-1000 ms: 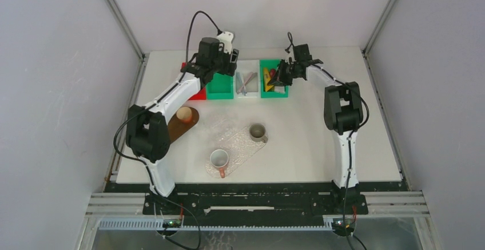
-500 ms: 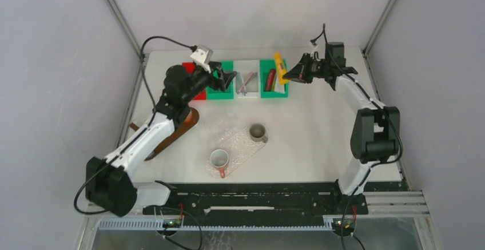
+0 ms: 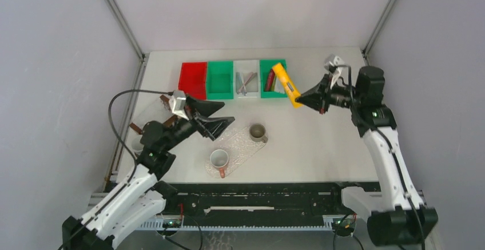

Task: Prepare toiletry sets of a toothbrush and toothpaste on the tray
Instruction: Place the toothpaste in the toothpaste holder.

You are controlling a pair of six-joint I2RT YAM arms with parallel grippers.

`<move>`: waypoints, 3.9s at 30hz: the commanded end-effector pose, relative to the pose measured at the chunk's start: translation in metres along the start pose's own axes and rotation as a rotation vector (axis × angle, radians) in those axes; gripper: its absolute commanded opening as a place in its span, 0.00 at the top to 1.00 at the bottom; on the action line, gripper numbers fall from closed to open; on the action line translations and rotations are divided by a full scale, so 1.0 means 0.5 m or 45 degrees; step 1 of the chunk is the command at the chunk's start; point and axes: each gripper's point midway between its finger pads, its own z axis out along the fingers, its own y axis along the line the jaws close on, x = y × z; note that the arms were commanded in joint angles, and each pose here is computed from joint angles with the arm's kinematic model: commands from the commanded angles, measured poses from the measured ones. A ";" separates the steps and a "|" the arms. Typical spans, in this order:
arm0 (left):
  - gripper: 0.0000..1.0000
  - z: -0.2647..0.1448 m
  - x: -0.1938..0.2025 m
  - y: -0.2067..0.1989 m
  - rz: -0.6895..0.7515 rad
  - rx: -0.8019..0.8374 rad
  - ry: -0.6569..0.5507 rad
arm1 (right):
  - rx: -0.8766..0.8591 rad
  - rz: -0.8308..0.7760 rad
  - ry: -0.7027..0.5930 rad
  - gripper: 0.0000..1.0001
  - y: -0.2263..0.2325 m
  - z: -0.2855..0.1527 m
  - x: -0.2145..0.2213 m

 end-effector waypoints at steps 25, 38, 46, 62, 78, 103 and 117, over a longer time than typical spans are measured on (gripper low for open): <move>0.09 0.118 0.158 -0.095 -0.841 0.322 0.625 | -0.455 -1.480 0.177 1.00 0.106 -0.007 0.300; 0.17 0.121 0.357 -0.095 -0.735 0.260 1.180 | -0.383 -1.552 0.369 1.00 0.054 0.033 0.335; 0.28 0.118 0.406 -0.101 -0.618 0.234 1.381 | -0.353 -1.522 0.381 1.00 0.047 0.041 0.333; 0.88 0.119 0.407 -0.111 -0.585 0.260 1.423 | -0.416 -1.492 0.357 0.89 0.067 0.043 0.342; 0.94 0.137 0.298 -0.036 -0.271 -0.055 0.776 | -0.394 -0.918 0.051 0.35 0.150 0.015 0.197; 0.94 0.153 0.192 -0.021 0.447 -0.643 0.248 | -0.116 0.547 -0.206 0.14 0.090 0.060 0.107; 0.94 0.187 0.195 -0.082 0.507 -0.578 0.197 | -0.113 0.578 -0.168 0.28 0.088 0.085 0.134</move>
